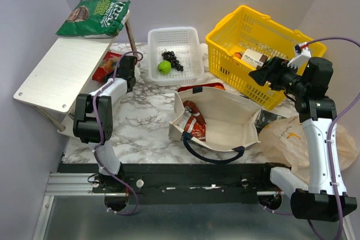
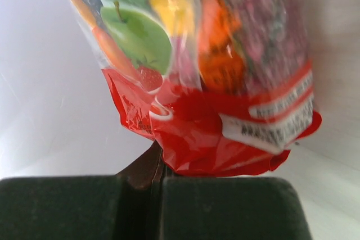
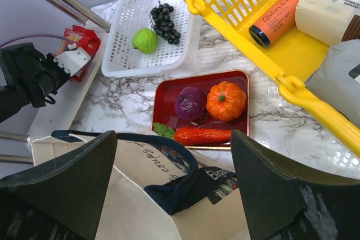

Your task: Untie the knot of the grocery bags and take out the mixed food

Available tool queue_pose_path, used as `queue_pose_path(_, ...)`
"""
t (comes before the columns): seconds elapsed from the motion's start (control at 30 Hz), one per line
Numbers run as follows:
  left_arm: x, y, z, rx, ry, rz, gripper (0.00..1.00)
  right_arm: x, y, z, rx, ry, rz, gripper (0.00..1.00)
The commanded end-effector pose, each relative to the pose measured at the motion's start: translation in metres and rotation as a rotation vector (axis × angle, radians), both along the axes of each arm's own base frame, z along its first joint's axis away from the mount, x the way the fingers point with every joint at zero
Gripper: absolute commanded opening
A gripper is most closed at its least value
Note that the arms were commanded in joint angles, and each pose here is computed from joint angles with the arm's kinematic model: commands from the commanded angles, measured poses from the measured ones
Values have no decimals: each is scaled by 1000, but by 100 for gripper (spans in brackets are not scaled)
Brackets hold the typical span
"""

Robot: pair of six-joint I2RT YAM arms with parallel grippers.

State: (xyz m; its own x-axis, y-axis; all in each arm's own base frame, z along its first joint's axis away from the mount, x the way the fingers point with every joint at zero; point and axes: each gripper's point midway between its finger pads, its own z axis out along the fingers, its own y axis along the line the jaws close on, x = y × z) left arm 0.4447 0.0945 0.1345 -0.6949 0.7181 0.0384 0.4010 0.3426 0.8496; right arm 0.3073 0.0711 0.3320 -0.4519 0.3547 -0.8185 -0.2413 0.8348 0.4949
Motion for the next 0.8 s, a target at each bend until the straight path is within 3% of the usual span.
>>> queue_pose_path(0.0,-21,19,3,7,11,88,0,1,0,8,2,-28,9,90)
queue_pose_path(0.13,-27,19,-5,31,19,48,1,7,1,6,15,-17,18,90)
queue_pose_path(0.2,-28,17,-11,34,29,35,21,8,2,5,18,-12,20,90)
queue_pose_path(0.23,-27,14,-12,32,22,33,38,8,2,4,16,-10,22,90)
queue_pose_path(0.3,-27,9,-12,11,8,26,45,7,3,6,8,-22,35,90)
queue_pose_path(0.57,-35,-17,-5,-77,-41,55,53,-1,17,32,-58,-152,182,99)
queue_pose_path(0.77,-52,-36,8,-158,-54,96,58,9,18,37,-63,-151,204,100)
